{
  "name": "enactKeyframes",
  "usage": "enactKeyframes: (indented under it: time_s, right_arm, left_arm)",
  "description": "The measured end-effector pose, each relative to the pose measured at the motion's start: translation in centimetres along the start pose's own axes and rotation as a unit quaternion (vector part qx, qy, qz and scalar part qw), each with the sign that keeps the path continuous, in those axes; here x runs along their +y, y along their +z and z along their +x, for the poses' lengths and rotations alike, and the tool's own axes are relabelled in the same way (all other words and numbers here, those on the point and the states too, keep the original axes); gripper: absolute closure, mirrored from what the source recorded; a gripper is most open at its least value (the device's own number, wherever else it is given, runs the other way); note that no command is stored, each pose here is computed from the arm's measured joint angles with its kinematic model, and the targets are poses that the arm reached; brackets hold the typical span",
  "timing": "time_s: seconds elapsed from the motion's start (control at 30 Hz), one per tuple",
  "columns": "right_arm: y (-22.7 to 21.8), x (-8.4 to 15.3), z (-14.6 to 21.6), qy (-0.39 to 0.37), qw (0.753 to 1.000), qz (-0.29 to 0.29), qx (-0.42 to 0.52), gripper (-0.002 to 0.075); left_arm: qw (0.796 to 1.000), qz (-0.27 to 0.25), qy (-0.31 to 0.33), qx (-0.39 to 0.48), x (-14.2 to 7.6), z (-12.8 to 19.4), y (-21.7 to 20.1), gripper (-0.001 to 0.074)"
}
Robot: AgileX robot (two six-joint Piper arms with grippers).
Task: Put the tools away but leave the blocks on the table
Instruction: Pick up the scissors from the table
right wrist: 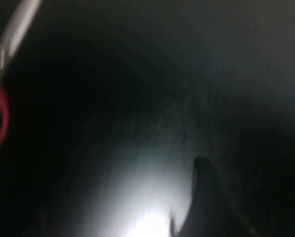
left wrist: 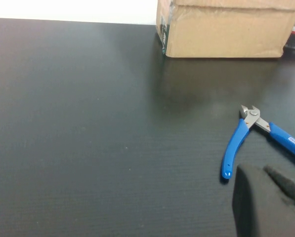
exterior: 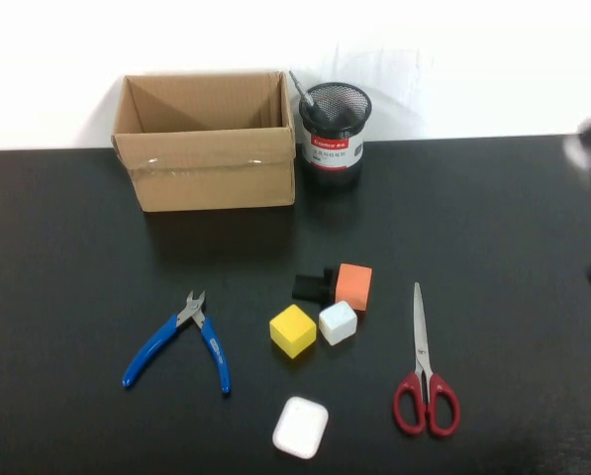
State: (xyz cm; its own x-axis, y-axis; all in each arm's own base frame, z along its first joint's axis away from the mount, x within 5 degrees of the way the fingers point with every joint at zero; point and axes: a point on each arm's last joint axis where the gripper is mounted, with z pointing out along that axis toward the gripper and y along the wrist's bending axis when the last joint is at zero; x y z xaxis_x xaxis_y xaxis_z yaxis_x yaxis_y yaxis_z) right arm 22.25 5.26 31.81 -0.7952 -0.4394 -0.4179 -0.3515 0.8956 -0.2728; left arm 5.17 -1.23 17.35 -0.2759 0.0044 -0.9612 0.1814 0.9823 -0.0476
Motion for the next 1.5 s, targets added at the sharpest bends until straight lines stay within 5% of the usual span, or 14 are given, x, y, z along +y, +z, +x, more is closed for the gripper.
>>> enactKeyframes:
  time_s: [0.47, 0.67, 0.93, 1.27, 1.5]
  right_arm:
    - [4.7, 2.6, 10.2, 0.024, 0.996, 0.004, 0.085, 0.041]
    - [4.9, 3.7, 8.4, 0.084, 0.995, -0.057, -0.007, 0.041]
    - [5.1, 5.8, 5.6, 0.196, 0.96, -0.195, -0.052, 0.041]
    - [6.5, 6.7, 1.4, 0.211, 0.954, -0.215, -0.005, 0.0408]
    - [9.3, 11.5, -3.5, 0.221, 0.956, -0.192, 0.033, 0.0408]
  left_arm:
    - [1.0, 0.0, 0.0, 0.0, 0.0, 0.0, 0.0, 0.0739]
    - [1.0, 0.0, 0.0, 0.0, 0.0, 0.0, 0.0, 0.0739]
    - [1.0, 0.0, 0.0, 0.0, 0.0, 0.0, 0.0, 0.0739]
    - [1.0, 0.0, 0.0, 0.0, 0.0, 0.0, 0.0, 0.0739]
    - [1.0, 0.0, 0.0, 0.0, 0.0, 0.0, 0.0, 0.0739]
